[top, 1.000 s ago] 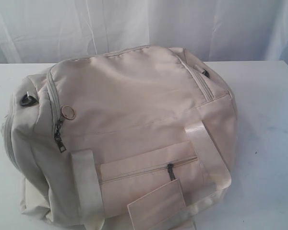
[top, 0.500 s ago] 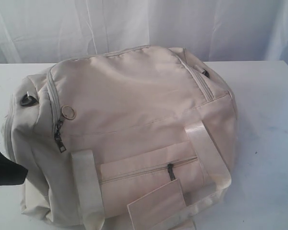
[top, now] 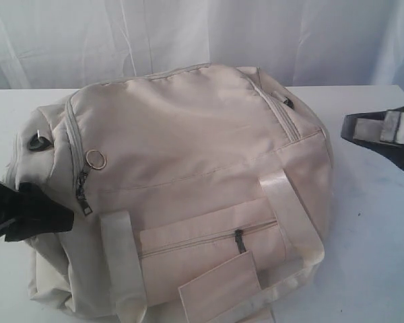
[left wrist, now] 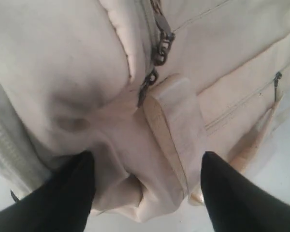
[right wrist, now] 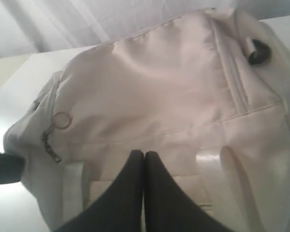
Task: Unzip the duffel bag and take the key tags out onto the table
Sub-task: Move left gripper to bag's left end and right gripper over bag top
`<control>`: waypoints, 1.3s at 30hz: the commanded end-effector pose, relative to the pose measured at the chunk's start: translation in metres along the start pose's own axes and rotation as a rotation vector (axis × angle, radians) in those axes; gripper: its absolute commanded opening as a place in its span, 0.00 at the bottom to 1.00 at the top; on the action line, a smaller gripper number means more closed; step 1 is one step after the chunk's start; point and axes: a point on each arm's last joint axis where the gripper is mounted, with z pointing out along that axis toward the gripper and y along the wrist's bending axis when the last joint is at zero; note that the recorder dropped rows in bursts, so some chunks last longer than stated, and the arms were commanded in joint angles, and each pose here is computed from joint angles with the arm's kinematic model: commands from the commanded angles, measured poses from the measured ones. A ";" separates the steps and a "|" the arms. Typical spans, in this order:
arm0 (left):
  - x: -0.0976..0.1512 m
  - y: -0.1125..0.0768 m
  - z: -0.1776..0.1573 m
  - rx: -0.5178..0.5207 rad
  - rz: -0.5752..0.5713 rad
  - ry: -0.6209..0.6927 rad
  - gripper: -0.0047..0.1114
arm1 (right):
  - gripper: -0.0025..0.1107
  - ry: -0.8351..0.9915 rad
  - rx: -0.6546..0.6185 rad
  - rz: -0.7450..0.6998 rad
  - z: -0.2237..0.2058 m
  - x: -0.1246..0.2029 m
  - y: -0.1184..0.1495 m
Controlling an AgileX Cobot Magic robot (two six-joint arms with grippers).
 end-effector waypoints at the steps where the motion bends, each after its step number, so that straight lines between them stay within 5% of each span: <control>1: -0.002 0.007 0.015 -0.019 -0.038 0.025 0.62 | 0.02 0.080 -0.115 -0.049 0.010 -0.015 0.009; 8: -0.004 0.017 0.031 -0.046 -0.046 0.054 0.57 | 0.02 0.148 -0.245 -0.149 0.024 -0.037 0.027; 18: -0.012 0.011 0.029 -0.015 -0.036 0.072 0.06 | 0.02 0.247 -0.319 -0.246 0.066 -0.052 0.046; 31: -0.031 -0.024 -0.010 0.148 0.181 0.099 0.04 | 0.02 0.393 -0.279 -0.439 0.132 -0.047 0.052; 35: -0.024 -0.029 -0.034 0.104 0.269 0.057 0.04 | 0.02 0.398 -0.304 -0.569 0.156 -0.042 0.061; 39: -0.012 -0.023 -0.048 -0.017 0.278 0.014 0.04 | 0.08 0.325 -0.362 -0.892 0.179 -0.031 0.076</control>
